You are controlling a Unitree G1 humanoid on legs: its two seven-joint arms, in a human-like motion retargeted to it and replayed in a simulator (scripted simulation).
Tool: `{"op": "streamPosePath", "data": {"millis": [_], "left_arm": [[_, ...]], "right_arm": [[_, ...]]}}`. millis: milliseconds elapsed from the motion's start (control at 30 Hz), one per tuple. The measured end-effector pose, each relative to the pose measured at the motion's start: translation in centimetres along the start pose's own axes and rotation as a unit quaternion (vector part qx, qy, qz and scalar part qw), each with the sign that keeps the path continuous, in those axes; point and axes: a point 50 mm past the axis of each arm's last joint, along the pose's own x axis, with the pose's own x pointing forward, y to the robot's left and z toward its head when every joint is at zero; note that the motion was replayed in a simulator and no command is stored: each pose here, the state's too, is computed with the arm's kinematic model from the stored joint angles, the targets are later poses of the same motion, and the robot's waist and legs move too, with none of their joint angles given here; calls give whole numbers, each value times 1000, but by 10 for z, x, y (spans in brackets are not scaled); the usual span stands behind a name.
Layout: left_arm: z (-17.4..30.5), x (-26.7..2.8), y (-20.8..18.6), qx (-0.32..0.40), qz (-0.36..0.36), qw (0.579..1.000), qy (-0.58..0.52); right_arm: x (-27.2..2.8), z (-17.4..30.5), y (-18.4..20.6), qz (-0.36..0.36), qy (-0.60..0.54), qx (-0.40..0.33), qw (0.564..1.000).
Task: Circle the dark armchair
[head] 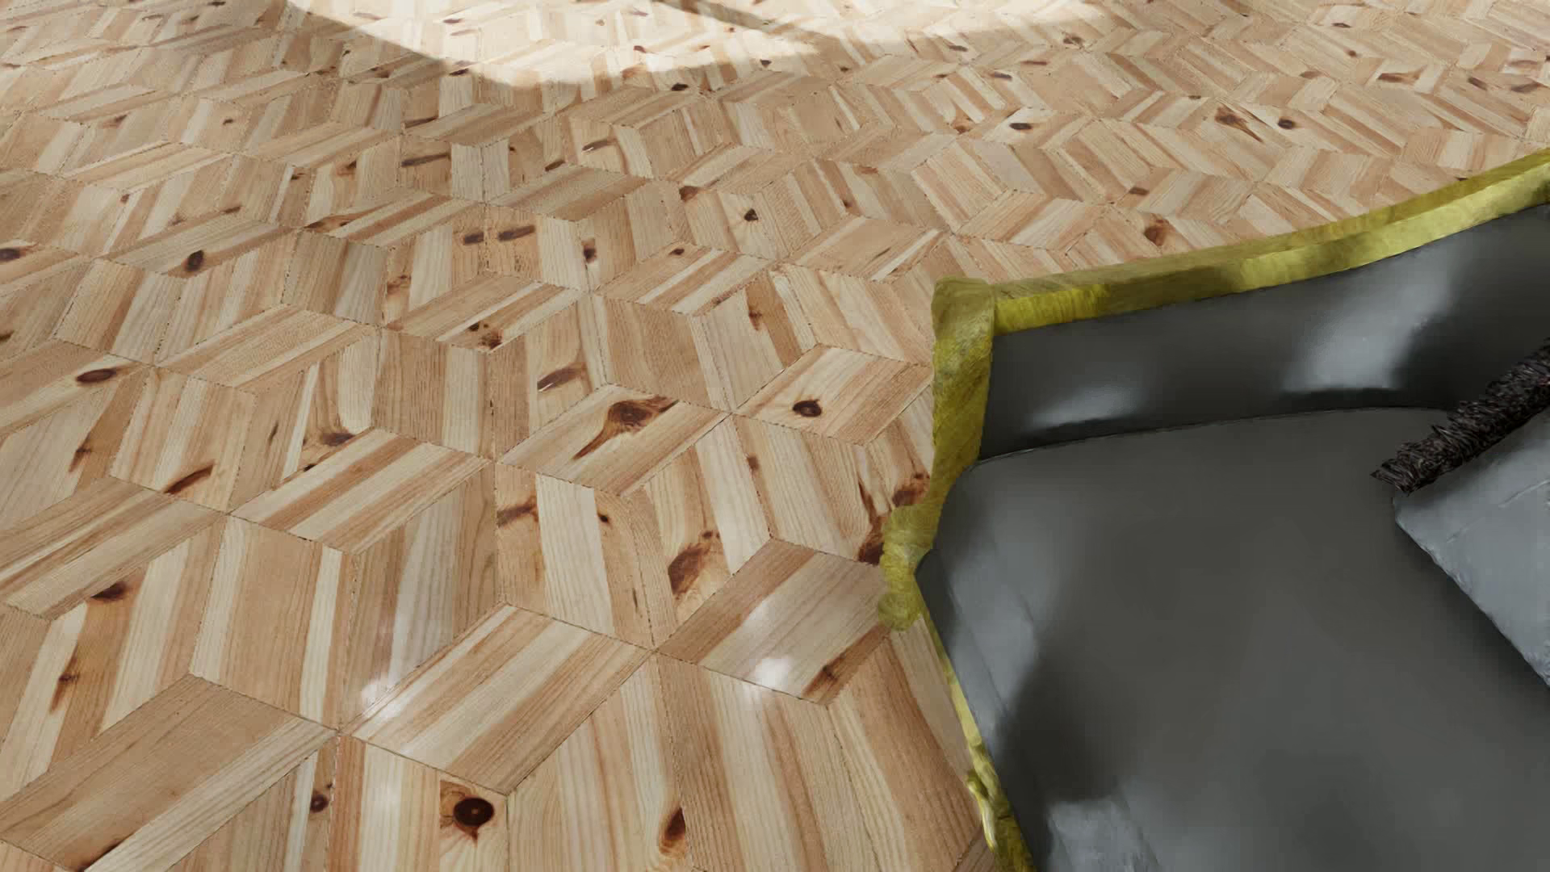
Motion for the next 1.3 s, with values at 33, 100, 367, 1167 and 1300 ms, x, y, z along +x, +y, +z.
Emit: {"op": "streamPosePath", "data": {"millis": [33,100,367,1167,1300], "left_arm": [[3,0,5,-4,7,1000,-6],[11,3,11,-12,18,1000,-16],[53,6,-11,-10,-12,996,-90],[-2,1,-11,13,-18,1000,7],[13,6,-5,21,-13,1000,-10]], "right_arm": [[-1,-2,6,7,3,0,1000],[-1,-7,16,25,12,-12,1000],[0,-12,6,18,28,-34,999],[-4,-11,-11,-22,13,22,999],[-8,-35,4,4,59,1,998]]}}
